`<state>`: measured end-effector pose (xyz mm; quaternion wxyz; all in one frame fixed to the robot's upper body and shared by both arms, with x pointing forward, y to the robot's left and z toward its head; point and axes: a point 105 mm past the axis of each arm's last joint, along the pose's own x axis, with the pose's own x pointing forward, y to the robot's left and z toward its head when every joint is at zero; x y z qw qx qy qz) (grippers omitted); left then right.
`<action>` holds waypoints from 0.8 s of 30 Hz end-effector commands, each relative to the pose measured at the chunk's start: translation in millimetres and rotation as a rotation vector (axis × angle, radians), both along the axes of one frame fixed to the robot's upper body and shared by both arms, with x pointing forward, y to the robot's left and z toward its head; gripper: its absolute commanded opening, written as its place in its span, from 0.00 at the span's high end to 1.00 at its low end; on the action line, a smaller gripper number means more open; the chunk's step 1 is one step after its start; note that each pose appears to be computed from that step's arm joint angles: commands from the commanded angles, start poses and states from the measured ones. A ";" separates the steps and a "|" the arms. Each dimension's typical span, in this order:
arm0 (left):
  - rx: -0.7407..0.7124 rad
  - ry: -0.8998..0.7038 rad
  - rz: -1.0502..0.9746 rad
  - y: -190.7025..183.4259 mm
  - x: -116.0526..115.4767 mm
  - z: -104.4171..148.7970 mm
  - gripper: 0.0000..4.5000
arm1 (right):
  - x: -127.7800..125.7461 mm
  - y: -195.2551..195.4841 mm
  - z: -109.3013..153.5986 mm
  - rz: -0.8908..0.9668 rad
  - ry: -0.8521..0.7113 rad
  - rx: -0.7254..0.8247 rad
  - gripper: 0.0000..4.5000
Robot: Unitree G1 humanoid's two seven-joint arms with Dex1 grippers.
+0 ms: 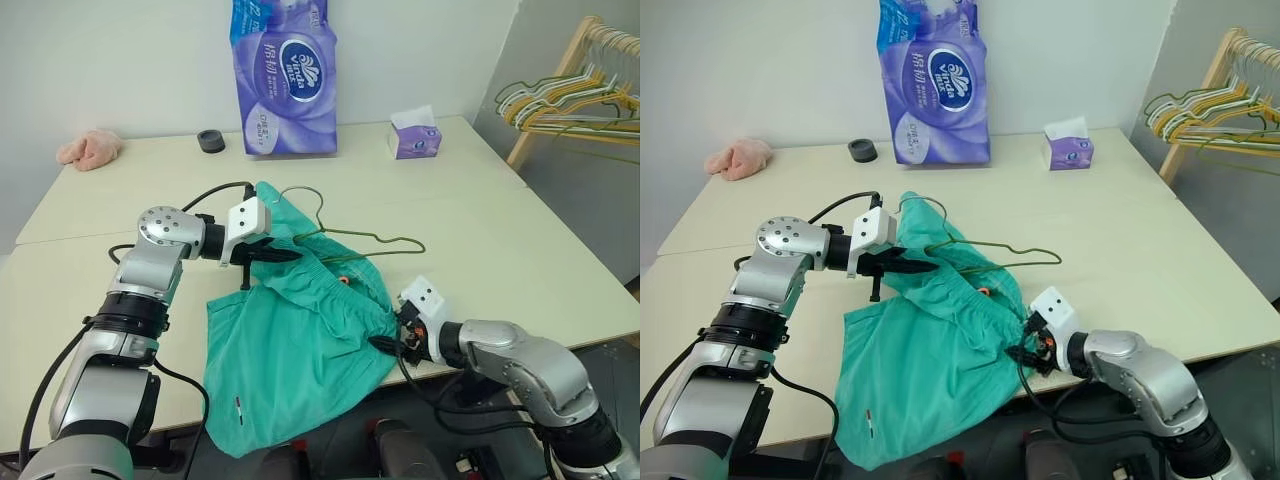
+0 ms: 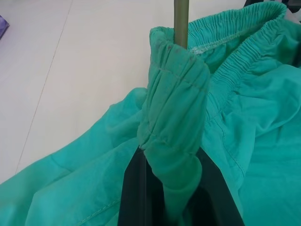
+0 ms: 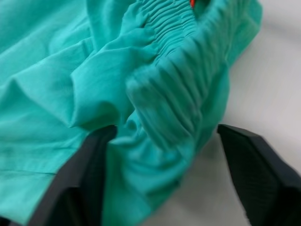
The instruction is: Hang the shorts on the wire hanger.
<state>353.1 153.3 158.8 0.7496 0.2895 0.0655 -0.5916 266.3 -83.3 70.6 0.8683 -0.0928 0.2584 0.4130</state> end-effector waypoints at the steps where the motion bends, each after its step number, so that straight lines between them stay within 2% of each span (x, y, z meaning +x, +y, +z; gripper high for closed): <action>1: -0.015 -0.076 0.008 1.4 2.6 18.4 1.00 | 9.5 1.0 12.4 -0.021 -0.110 0.029 0.51; 7: -0.030 -0.093 0.038 6.7 3.9 22.5 1.00 | 20.8 -5.7 23.0 -0.076 -0.210 0.078 0.98; 13: -0.059 -0.047 -0.005 8.9 -8.5 36.8 1.00 | 24.7 -21.5 26.1 -0.089 -0.194 0.120 0.99; 19: -0.163 0.088 -0.134 -2.2 -40.5 69.3 1.00 | 23.8 -43.8 33.1 -0.060 -0.094 0.176 0.99; 24: -0.008 0.103 -0.149 12.1 -51.3 51.5 1.00 | 24.9 -53.5 40.2 -0.040 -0.099 0.151 0.99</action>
